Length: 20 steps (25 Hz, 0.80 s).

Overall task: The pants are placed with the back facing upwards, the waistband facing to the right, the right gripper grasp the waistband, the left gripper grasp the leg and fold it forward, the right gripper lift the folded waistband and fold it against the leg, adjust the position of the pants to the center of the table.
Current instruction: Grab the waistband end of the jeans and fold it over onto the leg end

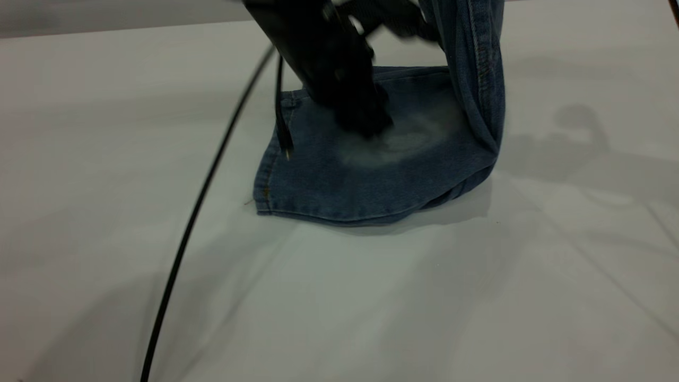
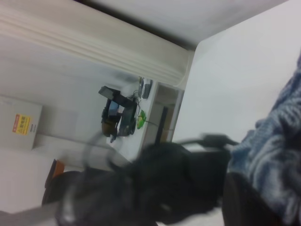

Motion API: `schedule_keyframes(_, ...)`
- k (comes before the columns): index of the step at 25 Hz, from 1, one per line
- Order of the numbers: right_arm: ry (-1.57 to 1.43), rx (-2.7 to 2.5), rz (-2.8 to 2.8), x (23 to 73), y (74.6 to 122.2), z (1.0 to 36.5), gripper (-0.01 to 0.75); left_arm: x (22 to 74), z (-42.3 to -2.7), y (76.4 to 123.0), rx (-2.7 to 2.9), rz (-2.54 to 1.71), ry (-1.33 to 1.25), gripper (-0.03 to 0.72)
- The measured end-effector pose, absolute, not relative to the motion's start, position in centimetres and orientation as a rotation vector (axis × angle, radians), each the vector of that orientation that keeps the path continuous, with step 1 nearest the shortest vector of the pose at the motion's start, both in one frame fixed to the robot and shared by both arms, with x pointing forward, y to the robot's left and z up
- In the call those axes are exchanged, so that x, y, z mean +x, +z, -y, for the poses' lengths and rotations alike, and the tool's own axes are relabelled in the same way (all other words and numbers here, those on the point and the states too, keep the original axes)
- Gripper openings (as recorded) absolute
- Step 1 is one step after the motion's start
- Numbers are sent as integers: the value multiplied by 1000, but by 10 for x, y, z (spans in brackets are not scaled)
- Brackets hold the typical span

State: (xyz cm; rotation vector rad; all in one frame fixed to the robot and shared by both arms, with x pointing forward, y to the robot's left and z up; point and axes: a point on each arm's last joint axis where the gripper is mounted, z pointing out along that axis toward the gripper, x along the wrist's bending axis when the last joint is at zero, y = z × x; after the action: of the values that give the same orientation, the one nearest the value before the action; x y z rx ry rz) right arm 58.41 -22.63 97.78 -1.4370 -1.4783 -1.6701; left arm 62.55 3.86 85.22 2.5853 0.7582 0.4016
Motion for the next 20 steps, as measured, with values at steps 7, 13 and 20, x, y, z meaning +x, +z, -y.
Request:
schedule_keyframes(7, -1647, -1427, 1511, 582, 976, 226, 81, 649, -75, 921, 2468, -790, 572, 335)
schedule_keyframes(13, -1566, -1388, 1602, 576, 971, 204, 81, 658, -121, 1003, 2336, -805, 787, 335)
schedule_keyframes(20, -1439, -1411, 1716, 568, 952, 156, 81, 629, -150, 1109, 2113, -770, 985, 335)
